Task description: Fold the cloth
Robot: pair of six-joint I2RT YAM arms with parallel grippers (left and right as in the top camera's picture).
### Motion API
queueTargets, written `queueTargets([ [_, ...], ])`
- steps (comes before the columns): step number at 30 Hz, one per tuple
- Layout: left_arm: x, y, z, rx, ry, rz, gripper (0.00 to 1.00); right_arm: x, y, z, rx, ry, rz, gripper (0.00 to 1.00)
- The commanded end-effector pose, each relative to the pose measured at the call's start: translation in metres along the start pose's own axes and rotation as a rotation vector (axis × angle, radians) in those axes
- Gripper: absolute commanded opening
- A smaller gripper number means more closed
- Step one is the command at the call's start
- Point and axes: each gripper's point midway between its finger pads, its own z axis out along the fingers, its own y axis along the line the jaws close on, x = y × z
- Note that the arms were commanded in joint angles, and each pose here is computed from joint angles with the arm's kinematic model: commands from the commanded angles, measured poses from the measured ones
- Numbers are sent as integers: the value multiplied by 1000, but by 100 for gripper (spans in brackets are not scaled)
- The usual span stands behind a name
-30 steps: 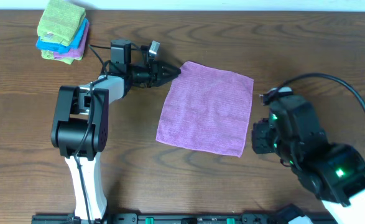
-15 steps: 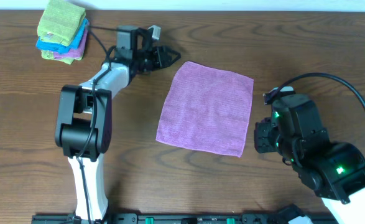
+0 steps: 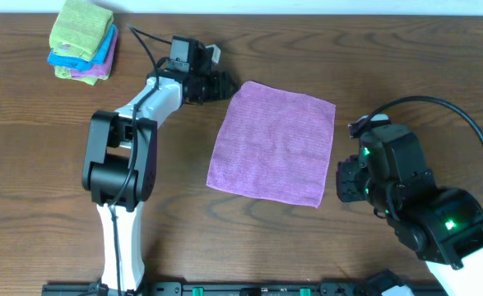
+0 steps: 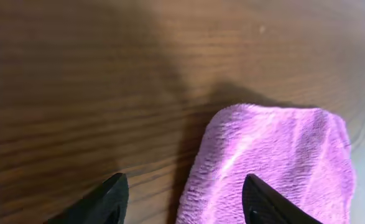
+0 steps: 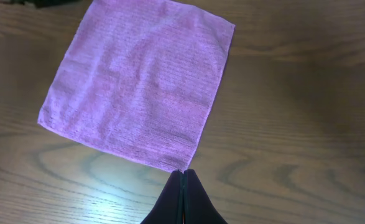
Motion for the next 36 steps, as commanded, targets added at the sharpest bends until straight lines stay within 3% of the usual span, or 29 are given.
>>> queueTargets([
  [1, 10, -2, 14, 83, 46, -15, 61, -1, -2, -1, 6, -6, -12, 1],
  [16, 38, -37, 13, 324, 181, -91, 75, -5, 1, -1, -12, -20, -5, 1],
  [20, 26, -50, 10, 395, 147, -67, 78, -4, 3, -1, -21, -17, -6, 1],
  [26, -18, -82, -3, 547, 7, -15, 84, -4, 3, -1, -20, -14, -6, 1],
  [34, -26, -102, -18, 656, -12, 58, 80, -4, 3, -1, -21, -16, -6, 2],
  [36, -25, -101, -17, 651, -13, 71, 73, -3, 2, -1, -19, -10, -7, 2],
])
